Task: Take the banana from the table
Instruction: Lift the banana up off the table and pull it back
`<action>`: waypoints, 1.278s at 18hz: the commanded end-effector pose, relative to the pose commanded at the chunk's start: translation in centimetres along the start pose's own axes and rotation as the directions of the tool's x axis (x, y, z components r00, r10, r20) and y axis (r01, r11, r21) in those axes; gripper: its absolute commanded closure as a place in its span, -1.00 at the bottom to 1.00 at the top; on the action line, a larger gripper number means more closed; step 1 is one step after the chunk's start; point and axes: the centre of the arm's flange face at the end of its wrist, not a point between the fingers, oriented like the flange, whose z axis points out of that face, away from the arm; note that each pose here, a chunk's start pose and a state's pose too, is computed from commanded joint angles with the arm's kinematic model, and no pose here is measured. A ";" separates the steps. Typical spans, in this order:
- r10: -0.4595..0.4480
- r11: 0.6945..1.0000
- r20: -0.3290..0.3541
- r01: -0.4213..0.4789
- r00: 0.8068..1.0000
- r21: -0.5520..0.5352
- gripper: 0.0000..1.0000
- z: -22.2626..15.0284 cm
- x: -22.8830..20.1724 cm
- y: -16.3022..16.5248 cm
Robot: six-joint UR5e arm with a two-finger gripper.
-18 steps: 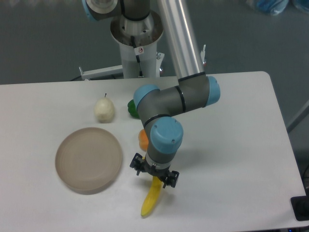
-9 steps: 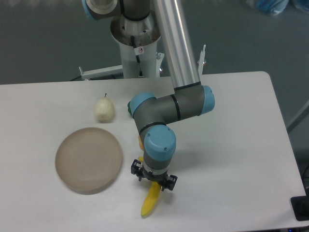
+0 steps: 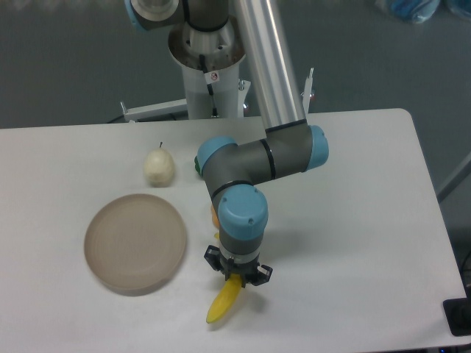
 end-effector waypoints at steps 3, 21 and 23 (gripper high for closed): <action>0.074 0.997 0.040 -0.075 0.996 0.026 1.00 -3.2 -1.5 -0.4; 0.456 0.887 -0.058 -0.459 0.888 -0.056 1.00 -7.1 -11.0 3.1; 0.473 0.877 -0.060 -0.476 0.879 -0.055 1.00 -6.9 -12.0 3.8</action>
